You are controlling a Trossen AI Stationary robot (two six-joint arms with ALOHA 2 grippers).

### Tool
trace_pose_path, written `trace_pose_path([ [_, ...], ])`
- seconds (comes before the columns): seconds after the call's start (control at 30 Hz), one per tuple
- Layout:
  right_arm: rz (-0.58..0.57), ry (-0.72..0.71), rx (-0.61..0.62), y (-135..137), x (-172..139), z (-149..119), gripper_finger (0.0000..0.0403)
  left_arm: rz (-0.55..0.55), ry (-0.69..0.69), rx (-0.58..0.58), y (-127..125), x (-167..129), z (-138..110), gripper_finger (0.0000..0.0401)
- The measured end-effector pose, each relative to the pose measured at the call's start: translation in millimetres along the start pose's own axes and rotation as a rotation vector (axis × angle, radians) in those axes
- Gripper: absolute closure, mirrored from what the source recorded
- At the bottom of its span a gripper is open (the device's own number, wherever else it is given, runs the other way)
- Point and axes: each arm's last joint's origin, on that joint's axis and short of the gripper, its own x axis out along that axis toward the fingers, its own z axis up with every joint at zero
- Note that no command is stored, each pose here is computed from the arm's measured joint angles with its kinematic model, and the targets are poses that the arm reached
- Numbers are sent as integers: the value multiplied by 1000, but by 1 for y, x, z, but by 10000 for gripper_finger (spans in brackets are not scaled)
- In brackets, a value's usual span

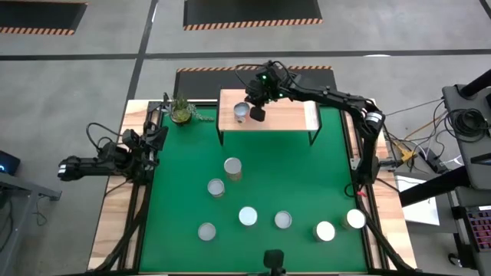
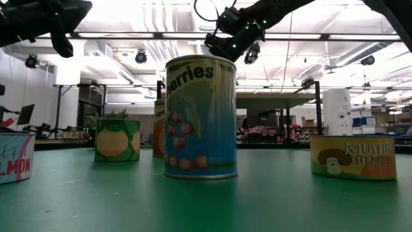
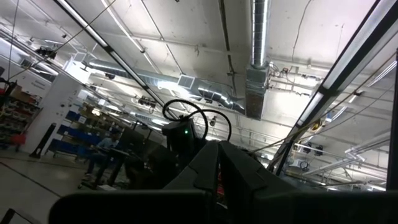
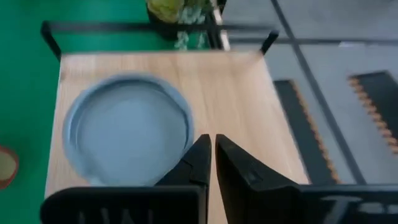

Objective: Pick and place cans onto a shelf
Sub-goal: Put the canned meatballs on the shelf

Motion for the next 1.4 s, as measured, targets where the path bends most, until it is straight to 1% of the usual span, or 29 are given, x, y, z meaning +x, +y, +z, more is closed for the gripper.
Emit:
trace_pose_path([
  [0.1, -10, 20, -13, 2, -3, 2, 390, 0, 0, 0, 0, 0, 0, 401],
  [0.2, -41, 87, -7, 3, -11, 1, 390, 0, 0, 0, 0, 0, 0, 401],
  [0.33, 1, 201, 27, 5, -18, -9, 390, 0, 0, 0, 0, 0, 0, 401],
  [0.43, 33, 246, 50, 9, -16, -16, 390, 1, 0, 0, 0, 0, 0, 401],
  [0.5, 70, 232, 51, 12, -14, -17, 390, 8, -1, 12, 0, 0, 0, 401],
  [0.57, 74, 188, 43, 13, -11, -14, 390, 8, -1, 25, 0, 0, 0, 401],
  [0.67, 16, 94, 15, 9, -9, -4, 390, 8, -1, 26, 0, 0, 0, 401],
  [0.73, -3, 32, 2, 7, -8, 2, 390, 8, -1, 26, 0, 0, 0, 401],
  [0.8, -16, 1, -4, 6, -8, 5, 390, 8, -1, 25, 0, 0, 0, 401],
  [0.87, -12, 14, -8, 6, -9, 4, 390, 8, -1, 25, 0, 0, 0, 401],
  [1.07, 36, 127, 30, 11, -19, -3, 390, 8, -1, 26, 0, 0, 0, 401],
  [1.17, 63, 172, 37, 15, -15, -10, 390, 8, -1, 25, 0, 0, 0, 401],
  [1.23, 64, 160, 27, 18, -9, -10, 390, 8, -1, 26, 0, 0, 0, 401],
  [1.4, 31, 42, -12, 20, -1, 2, 390, 8, -1, 25, 0, 0, 0, 401],
])
